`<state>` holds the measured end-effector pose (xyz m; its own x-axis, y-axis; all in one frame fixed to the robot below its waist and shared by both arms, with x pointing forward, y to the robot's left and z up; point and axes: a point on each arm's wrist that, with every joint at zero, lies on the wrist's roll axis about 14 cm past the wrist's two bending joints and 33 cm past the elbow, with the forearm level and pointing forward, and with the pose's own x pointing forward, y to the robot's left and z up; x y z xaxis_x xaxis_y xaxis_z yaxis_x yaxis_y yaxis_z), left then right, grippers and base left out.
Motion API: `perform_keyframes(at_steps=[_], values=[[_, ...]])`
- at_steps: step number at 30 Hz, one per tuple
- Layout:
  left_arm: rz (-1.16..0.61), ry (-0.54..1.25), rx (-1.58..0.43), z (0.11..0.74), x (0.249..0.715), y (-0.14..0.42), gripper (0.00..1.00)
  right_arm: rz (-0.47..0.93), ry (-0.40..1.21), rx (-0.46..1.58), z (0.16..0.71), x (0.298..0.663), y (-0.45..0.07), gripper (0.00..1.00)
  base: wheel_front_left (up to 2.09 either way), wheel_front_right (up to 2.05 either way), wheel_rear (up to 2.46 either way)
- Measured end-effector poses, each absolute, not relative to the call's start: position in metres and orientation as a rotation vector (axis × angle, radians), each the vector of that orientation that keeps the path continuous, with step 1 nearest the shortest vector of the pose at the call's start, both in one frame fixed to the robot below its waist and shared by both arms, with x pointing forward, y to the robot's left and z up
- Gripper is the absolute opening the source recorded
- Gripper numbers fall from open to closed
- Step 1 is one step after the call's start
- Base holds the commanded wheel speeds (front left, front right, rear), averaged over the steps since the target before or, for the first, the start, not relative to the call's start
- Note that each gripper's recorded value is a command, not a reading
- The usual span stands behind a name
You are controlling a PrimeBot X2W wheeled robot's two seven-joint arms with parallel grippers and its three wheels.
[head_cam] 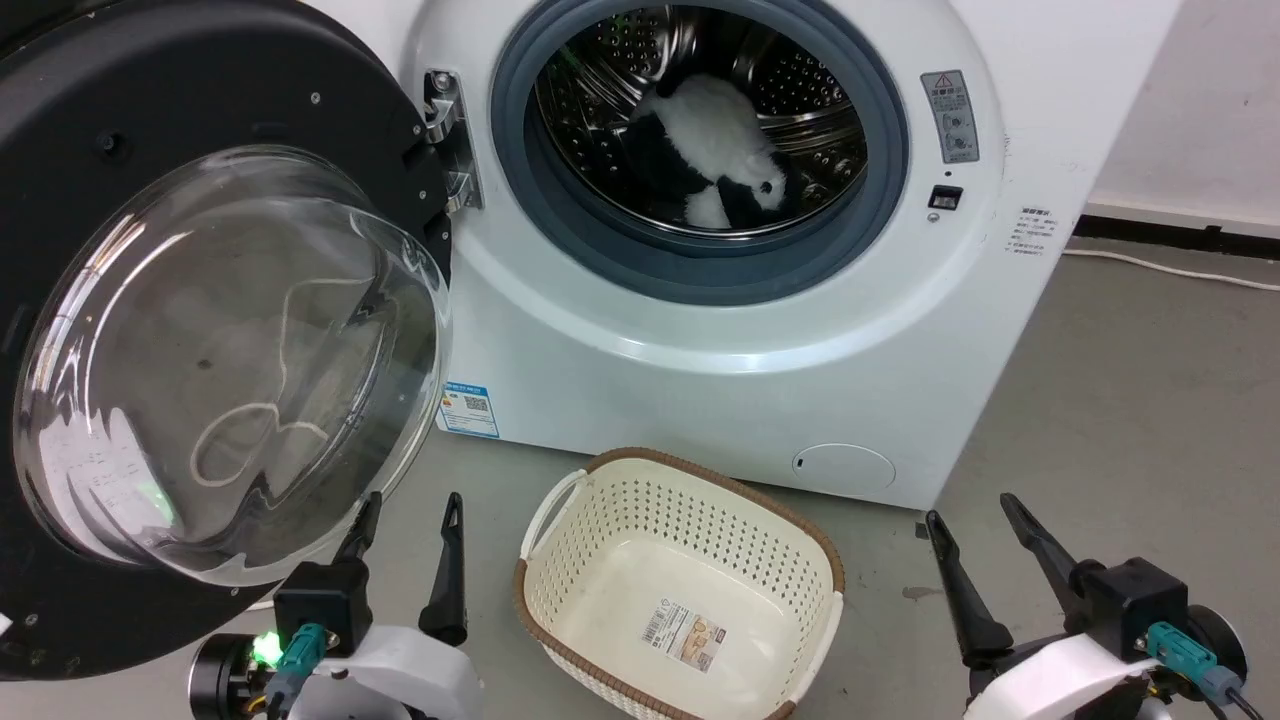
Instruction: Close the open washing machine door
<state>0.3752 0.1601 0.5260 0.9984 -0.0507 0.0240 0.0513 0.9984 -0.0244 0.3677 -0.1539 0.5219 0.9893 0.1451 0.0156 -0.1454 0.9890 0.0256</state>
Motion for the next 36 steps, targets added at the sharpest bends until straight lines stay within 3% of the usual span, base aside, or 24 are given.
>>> perform_keyframes(at_steps=[1,2,3,12,20,26,36], values=[[-0.052,-0.023,-0.028,0.526,0.375,0.16,1.0,0.146,-0.012,0.029,0.521,0.367,-0.154,1.0,0.0,0.0,0.0],[-0.053,-0.025,-0.034,0.526,0.375,0.159,0.62,0.147,-0.013,0.03,0.521,0.367,-0.154,1.0,0.0,0.0,0.0],[-0.053,-0.026,-0.039,0.526,0.375,0.159,0.0,0.147,-0.014,0.033,0.521,0.367,-0.153,1.0,0.0,0.0,0.0],[-0.057,-0.055,-0.074,0.532,0.374,0.158,0.0,0.155,-0.019,0.059,0.519,0.366,-0.15,1.0,0.0,0.0,0.0],[0.007,-0.245,-0.091,0.589,0.367,0.183,0.0,0.184,-0.015,0.081,0.515,0.367,-0.14,1.0,0.0,0.0,0.0],[0.21,-0.445,-0.099,0.646,0.342,0.249,0.0,0.239,-0.017,0.1,0.514,0.373,-0.121,1.0,0.0,0.0,0.0],[0.599,-0.576,-0.125,0.669,0.284,0.375,0.0,0.32,-0.011,0.112,0.51,0.381,-0.094,1.0,0.0,0.0,0.0]])
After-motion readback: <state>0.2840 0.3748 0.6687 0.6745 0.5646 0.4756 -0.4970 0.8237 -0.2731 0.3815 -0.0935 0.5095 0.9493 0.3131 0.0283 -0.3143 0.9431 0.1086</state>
